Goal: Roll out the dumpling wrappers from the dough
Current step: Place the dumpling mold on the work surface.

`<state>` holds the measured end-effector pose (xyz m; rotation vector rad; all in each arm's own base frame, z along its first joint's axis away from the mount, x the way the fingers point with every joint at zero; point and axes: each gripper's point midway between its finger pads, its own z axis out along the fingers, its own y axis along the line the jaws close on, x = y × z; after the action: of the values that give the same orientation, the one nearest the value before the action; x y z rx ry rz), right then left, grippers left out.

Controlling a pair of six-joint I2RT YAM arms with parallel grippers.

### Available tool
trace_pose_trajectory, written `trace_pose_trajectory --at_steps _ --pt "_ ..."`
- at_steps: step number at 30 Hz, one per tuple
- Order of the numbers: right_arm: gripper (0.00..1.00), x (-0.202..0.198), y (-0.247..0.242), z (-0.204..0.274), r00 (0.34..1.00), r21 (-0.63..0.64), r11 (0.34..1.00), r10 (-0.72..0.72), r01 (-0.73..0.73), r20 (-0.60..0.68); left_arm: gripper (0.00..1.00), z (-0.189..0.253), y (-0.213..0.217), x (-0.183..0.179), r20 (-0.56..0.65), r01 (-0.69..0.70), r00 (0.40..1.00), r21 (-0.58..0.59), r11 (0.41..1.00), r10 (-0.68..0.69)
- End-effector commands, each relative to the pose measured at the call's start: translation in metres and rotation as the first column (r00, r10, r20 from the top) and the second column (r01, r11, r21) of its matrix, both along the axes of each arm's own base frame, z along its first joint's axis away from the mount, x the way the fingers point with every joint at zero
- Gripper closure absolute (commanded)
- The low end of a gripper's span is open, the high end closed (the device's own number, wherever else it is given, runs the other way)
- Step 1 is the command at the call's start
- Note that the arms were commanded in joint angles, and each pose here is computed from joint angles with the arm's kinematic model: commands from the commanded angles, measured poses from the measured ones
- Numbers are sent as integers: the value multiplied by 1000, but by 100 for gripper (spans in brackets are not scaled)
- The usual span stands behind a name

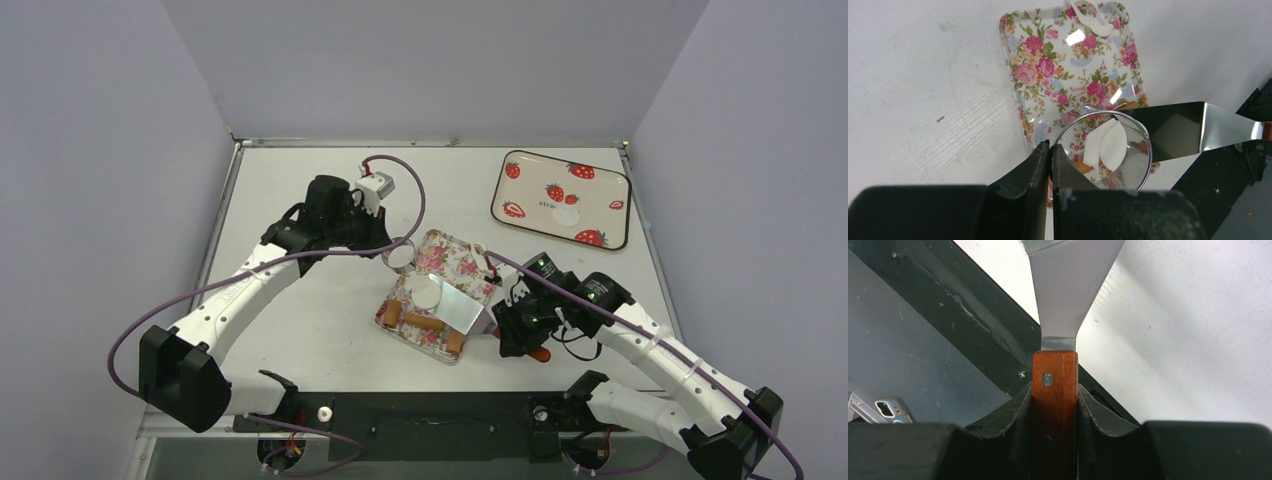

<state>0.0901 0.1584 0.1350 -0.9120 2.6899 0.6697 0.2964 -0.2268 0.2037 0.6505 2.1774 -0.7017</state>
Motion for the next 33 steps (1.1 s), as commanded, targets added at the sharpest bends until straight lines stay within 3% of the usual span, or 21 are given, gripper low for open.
trace_pose_trajectory --at_steps 1,10,17,25,33 --pt "100 16 12 6 996 60 998 -1 -4 91 100 -8 7 -5 -21 -29 999 12 1000 29" --pt "100 17 10 5 994 67 998 -11 4 108 100 -29 -9 -13 -38 -1 999 4 1000 1" --pt "100 17 12 8 994 76 997 -14 5 113 100 -36 -4 -4 -18 -60 998 10 998 60" --pt "100 16 13 7 995 79 997 -5 -3 102 100 -17 12 11 -17 -130 991 -27 991 129" --pt "100 15 13 6 996 79 997 0 -8 94 100 -82 48 -1 -105 -230 964 116 966 243"
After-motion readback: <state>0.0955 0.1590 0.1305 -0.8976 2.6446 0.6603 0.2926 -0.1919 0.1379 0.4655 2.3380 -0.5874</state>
